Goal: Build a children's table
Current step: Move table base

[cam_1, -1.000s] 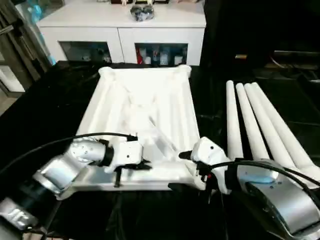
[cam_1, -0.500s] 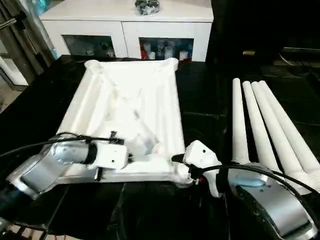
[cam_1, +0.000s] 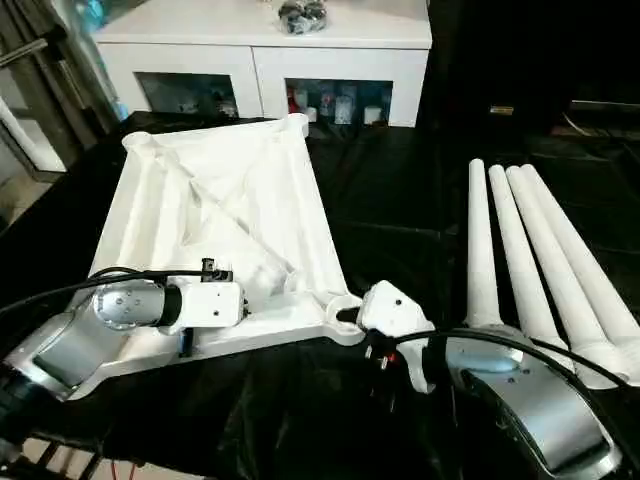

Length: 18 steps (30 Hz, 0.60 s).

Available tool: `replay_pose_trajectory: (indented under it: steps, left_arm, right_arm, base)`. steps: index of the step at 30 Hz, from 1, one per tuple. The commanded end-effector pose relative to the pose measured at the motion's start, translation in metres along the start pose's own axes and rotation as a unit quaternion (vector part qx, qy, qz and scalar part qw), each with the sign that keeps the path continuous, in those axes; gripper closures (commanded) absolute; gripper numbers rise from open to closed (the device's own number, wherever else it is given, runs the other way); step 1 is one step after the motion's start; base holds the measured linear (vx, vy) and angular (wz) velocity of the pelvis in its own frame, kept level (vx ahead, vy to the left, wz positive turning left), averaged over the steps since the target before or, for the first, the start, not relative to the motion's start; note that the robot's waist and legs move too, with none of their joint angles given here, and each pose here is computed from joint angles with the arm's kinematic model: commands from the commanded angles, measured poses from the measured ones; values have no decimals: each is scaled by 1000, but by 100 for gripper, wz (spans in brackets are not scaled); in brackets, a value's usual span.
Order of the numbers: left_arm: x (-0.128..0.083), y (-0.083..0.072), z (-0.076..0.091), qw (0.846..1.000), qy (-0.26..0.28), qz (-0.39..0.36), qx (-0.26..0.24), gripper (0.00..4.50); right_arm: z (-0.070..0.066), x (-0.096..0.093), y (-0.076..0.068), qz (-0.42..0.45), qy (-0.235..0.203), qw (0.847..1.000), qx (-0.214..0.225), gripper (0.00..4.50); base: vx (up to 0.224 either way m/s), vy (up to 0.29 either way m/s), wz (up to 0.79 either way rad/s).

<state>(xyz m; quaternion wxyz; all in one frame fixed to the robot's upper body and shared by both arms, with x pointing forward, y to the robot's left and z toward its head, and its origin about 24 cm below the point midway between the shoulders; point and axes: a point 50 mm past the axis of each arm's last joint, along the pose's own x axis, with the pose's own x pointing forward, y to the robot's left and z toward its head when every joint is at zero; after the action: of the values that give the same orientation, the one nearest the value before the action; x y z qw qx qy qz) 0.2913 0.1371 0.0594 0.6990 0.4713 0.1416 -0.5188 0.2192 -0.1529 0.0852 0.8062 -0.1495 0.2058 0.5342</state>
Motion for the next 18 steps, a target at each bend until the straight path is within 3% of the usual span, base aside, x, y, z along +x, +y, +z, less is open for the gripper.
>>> replay_pose_trajectory:
  steps: [1, 4, 5, 9, 15, 16, 18]
  left_arm:
    - [-3, 15, 7, 998, -17, 63, 23, 447]
    - [3, 15, 8, 997, -35, 72, 12, 447]
    - [5, 14, 8, 997, -39, 70, 8, 406]
    - [4, 8, 4, 998, -35, 46, 10, 386]
    - [-22, 4, -11, 1000, 8, 8, 20, 336]
    - [-32, 7, -12, 1000, -6, 19, -19, 336]
    - [-37, 9, -9, 998, -24, 29, -44, 315]
  right_arm:
    - [1, 1, -1, -1, 2, 1000, -9, 0]
    - [1, 0, -2, -4, 4, 1000, -11, 0]
    - [0, -1, -2, -7, 7, 1000, -13, 0]
    - [-1, -4, -3, -12, 17, 1000, -18, 0]
    - [23, -19, -17, -54, -61, 997, 4, 0]
    - [32, -23, -29, -107, -90, 990, 15, 0]
    - [34, -24, -37, -141, -93, 985, 25, 0]
  base:
    - [0, 0, 0]
    - [0, 0, 0]
    - [0, 0, 0]
    - [0, 0, 0]
    - [0, 0, 0]
    - [0, 0, 0]
    - [0, 0, 0]
